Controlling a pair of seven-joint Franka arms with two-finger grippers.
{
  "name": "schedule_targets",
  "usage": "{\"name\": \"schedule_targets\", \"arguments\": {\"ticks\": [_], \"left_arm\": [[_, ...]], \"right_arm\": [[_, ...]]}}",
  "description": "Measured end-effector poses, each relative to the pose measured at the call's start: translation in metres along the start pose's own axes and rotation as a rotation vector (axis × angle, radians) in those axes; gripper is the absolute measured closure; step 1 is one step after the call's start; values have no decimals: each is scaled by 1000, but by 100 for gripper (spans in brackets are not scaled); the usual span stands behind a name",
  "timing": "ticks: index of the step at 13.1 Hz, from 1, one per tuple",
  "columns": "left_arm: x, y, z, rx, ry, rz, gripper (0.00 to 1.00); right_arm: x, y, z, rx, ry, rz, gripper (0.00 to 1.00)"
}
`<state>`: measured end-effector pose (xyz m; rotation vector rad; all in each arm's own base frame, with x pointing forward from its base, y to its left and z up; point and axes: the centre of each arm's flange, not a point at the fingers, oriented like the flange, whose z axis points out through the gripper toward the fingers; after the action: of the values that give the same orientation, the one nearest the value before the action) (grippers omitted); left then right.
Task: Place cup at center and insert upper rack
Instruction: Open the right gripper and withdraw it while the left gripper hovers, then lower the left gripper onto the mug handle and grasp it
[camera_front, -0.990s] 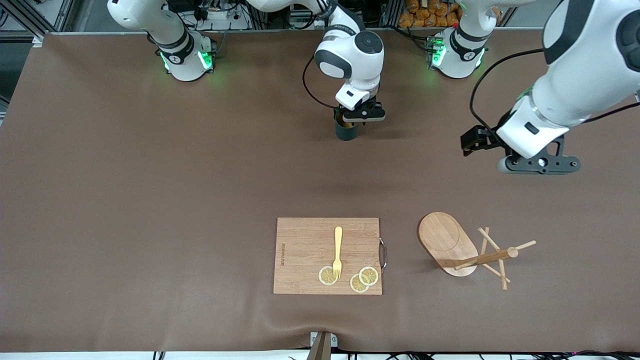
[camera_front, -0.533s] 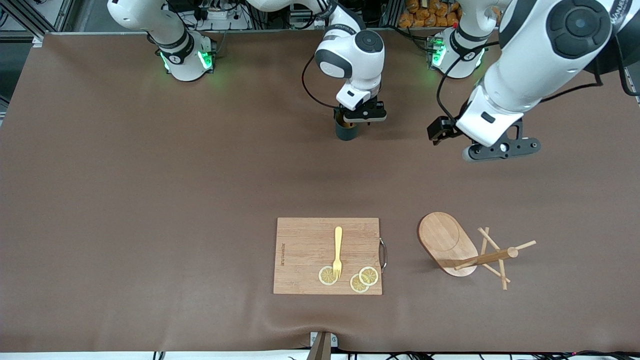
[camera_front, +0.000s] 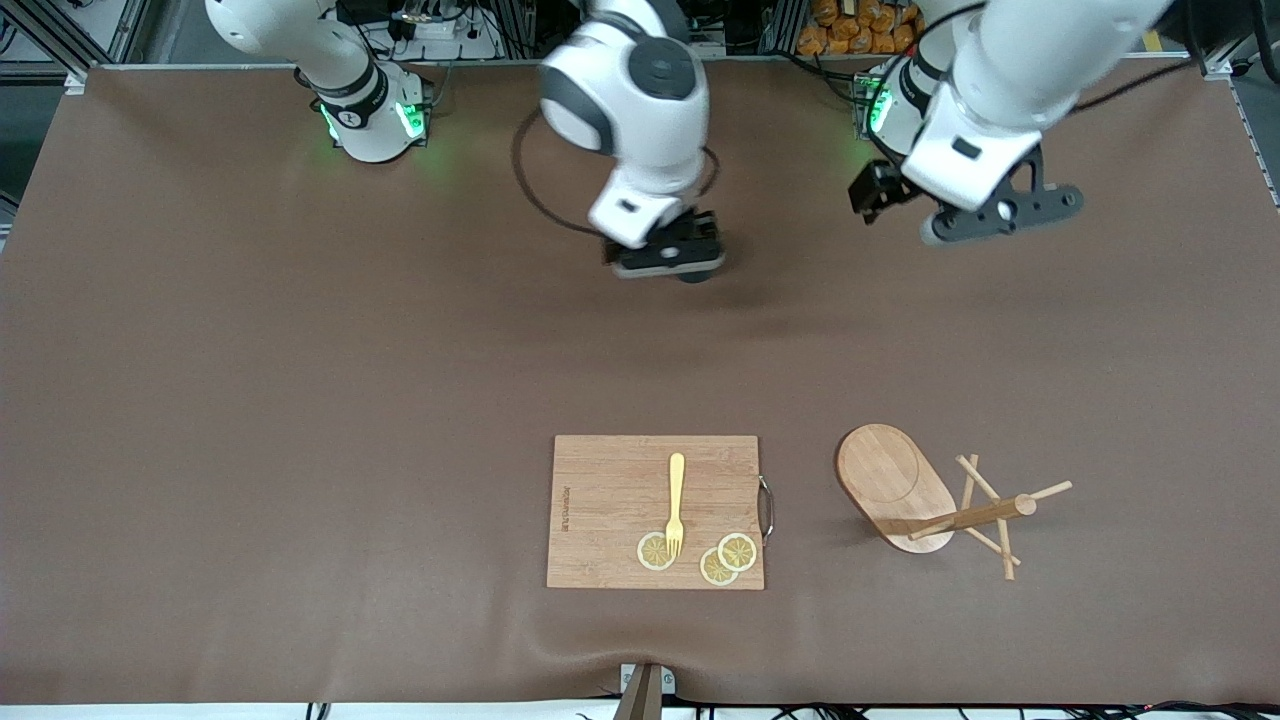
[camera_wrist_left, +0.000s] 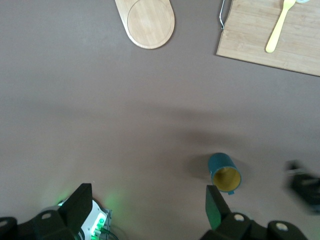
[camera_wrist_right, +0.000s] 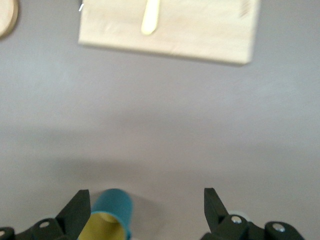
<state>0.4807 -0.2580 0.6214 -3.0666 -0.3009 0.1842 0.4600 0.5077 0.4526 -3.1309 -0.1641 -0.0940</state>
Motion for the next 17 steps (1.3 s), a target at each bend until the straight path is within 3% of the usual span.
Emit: {"name": "schedule_targets", "arguments": {"ticks": [4,9,13,17], "left_arm": [[-64,53,14,44,6,-71,0],[-135,123,59,56,30,-158,0],[-205,173,125,35,61,-240,0],[-250,193,206,57,176,-273,0]], "right_arm": [[49,124,-75,-12,-21,5,0],[101,331,-119,-23,-47,16,0],[97,447,-136,-23,-94,33,0],[87,516,-136,-15,-135,38,0]]}}
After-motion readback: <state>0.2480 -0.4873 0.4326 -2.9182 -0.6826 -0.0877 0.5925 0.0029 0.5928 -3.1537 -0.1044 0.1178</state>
